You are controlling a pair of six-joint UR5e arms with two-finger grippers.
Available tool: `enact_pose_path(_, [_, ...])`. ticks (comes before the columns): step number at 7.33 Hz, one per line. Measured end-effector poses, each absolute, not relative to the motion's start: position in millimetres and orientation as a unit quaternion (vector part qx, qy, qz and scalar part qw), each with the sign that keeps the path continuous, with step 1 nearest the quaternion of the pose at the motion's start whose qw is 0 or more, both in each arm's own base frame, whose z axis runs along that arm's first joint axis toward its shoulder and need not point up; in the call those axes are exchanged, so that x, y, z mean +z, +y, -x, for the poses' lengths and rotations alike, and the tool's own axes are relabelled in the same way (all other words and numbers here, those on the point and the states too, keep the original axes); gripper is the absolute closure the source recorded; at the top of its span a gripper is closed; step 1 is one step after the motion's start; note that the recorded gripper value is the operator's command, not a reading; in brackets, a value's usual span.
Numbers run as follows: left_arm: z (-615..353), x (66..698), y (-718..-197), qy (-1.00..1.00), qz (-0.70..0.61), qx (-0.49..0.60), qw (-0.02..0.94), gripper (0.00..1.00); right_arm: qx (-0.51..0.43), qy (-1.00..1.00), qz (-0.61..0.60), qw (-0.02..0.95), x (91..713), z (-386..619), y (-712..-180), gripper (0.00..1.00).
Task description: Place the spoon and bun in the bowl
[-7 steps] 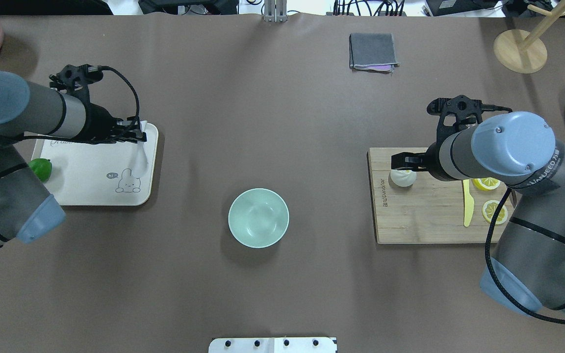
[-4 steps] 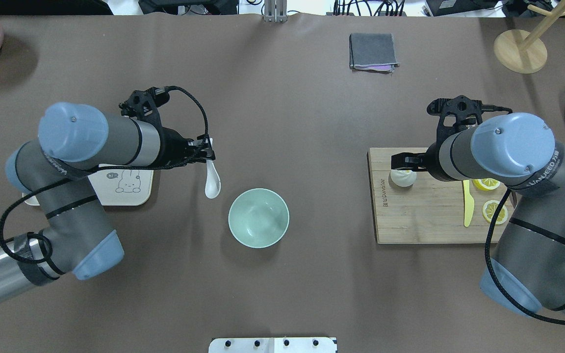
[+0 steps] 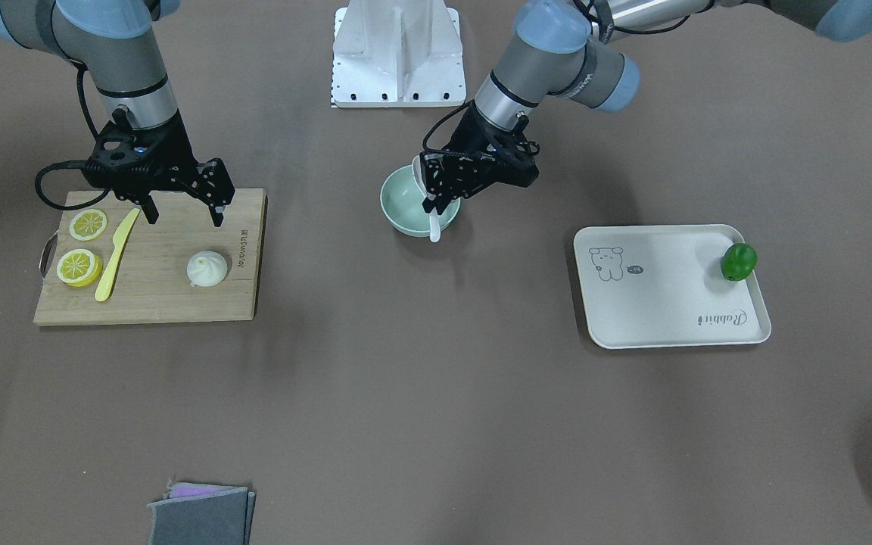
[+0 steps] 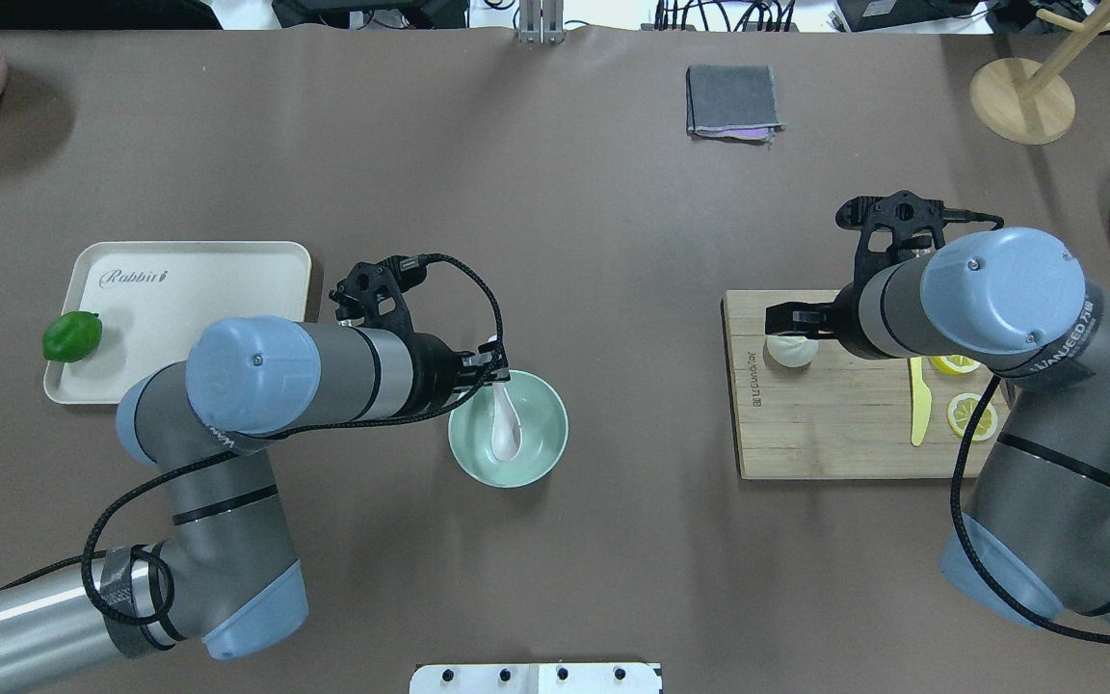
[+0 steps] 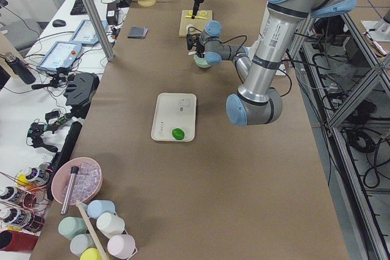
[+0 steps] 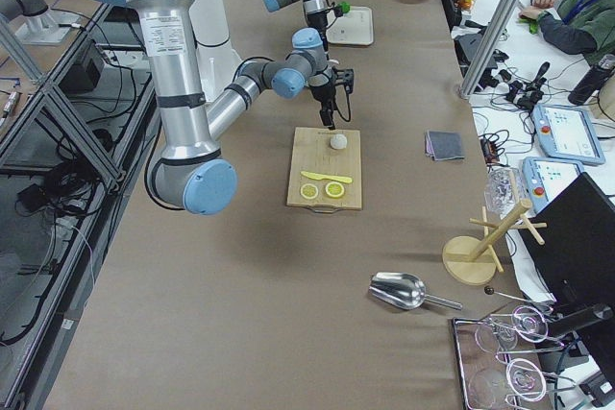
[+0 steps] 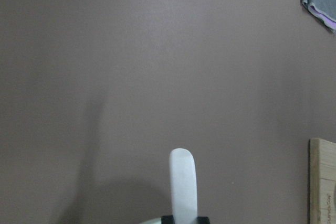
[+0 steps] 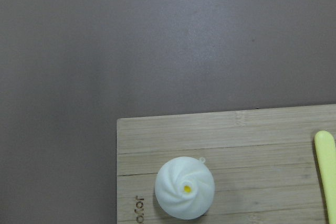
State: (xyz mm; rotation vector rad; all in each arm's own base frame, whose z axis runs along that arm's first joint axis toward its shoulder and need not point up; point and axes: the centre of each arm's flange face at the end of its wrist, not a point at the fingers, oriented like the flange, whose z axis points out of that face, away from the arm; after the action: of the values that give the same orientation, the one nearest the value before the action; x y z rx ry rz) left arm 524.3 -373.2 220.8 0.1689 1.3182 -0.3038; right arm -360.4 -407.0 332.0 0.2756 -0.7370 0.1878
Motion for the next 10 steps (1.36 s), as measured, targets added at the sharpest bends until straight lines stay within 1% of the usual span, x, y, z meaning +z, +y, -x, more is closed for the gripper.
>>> enact_pose_path(1, [-527, 219, -367, 0.611, -0.079, -0.137, 0.776, 0.58, 0.091, -0.358, -0.134, 0.919, 332, 361, -407, 0.02])
enact_pose_path(2, [-528, 218, -364, 0.612, -0.08, -0.135, 0.775, 0.46, 0.091, -0.358, -0.135, 0.919, 332, 361, -407, 0.02])
enact_pose_path(3, [-528, 218, -363, 0.612, -0.08, -0.133, 0.775, 0.4, 0.091, -0.358, -0.135, 0.919, 332, 361, -406, 0.02])
enact_pose_path(4, [-528, 219, -363, 0.611, -0.08, -0.133, 0.776, 0.37, 0.091, -0.358, -0.135, 0.919, 332, 361, -406, 0.02])
enact_pose_path(5, [-528, 220, -363, 0.611, -0.08, -0.132, 0.776, 0.21, 0.091, -0.358, -0.135, 0.919, 332, 362, -406, 0.02])
enact_pose_path(6, [-528, 220, -363, 0.611, -0.08, -0.132, 0.776, 0.02, 0.09, -0.358, -0.134, 0.92, 332, 362, -406, 0.02])
enact_pose_path(8, [-514, 229, -372, 0.605, -0.092, -0.12, 0.782, 0.01, 0.086, -0.356, -0.134, 0.921, 334, 364, -405, 0.02])
enact_pose_path(10, [-453, 271, -401, 0.564, -0.107, -0.068, 0.816, 0.01, 0.075, -0.355, -0.134, 0.922, 337, 369, -405, 0.02])
